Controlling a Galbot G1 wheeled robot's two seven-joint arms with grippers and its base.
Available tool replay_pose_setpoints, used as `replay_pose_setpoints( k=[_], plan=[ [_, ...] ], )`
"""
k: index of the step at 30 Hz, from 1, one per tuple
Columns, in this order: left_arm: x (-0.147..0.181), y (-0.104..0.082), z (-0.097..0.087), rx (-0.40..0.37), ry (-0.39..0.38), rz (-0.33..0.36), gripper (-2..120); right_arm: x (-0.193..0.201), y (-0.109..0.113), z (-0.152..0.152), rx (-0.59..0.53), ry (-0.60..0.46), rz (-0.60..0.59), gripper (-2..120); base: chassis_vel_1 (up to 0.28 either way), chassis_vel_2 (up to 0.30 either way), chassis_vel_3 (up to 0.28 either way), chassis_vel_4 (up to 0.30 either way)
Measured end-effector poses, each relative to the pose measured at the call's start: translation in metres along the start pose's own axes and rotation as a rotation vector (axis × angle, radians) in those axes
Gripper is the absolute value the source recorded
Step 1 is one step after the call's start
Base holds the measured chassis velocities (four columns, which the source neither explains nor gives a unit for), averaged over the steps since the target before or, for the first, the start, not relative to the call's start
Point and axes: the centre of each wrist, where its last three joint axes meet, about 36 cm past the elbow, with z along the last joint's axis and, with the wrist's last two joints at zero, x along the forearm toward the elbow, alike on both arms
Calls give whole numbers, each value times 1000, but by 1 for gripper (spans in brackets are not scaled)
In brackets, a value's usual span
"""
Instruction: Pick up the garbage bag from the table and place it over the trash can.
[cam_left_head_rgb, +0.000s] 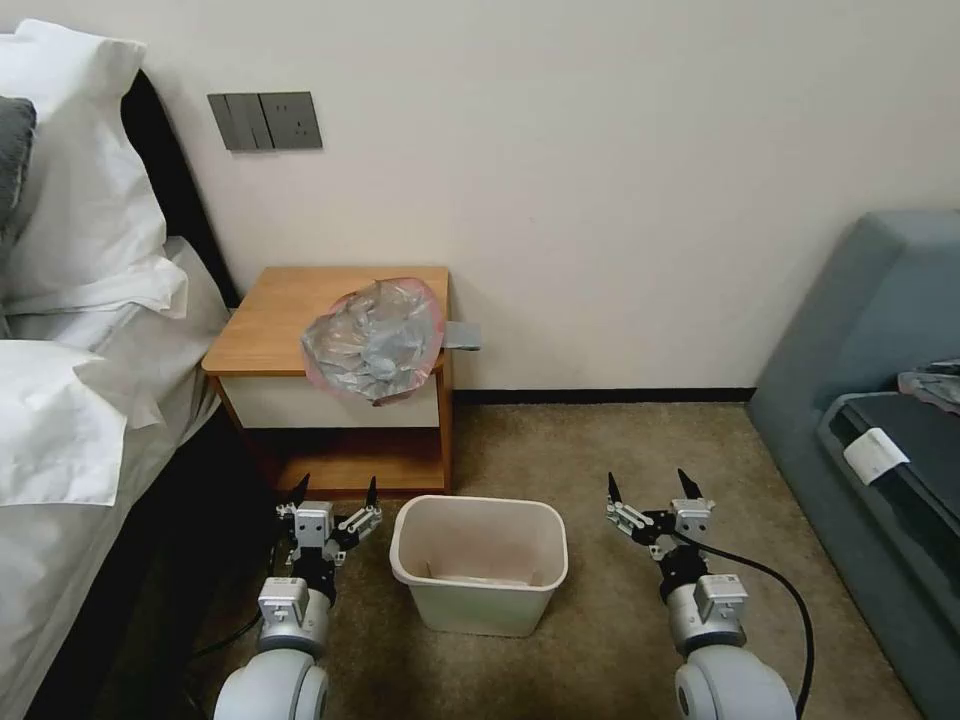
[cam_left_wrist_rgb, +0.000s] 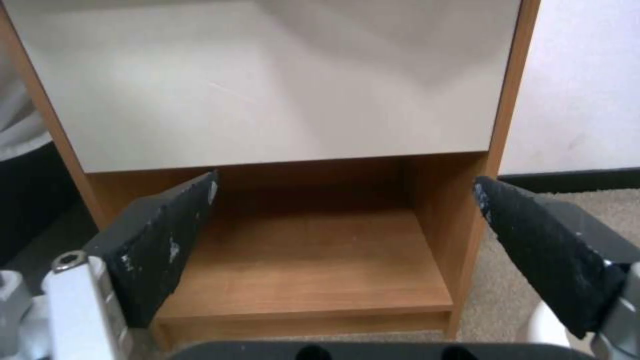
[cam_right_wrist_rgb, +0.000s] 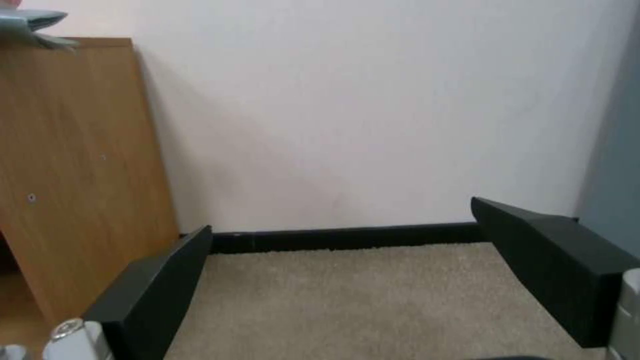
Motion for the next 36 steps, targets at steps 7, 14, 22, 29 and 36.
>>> replay_pose_setpoints(
  k=[7, 14, 22, 29, 36],
  plan=[
    [0, 0, 0, 0, 0, 0, 100, 0, 0, 0, 0, 0, 0, 100, 0, 0, 0, 0],
    [0, 0, 0, 0, 0, 0, 100, 0, 0, 0, 0, 0, 0, 100, 0, 0, 0, 0],
    [0, 1, 0, 4, -2, 1, 100, 2, 0, -1, 0, 0, 0, 100, 0, 0, 0, 0],
    [2, 7, -14, 90, -64, 21, 97, 53, 2, -31, -16, 4, 20, 100, 0, 0, 0, 0],
    [3, 12, -24, 172, -87, 56, 99, 63, 7, -42, -38, -24, 17, 100, 0, 0, 0, 0]
  ],
)
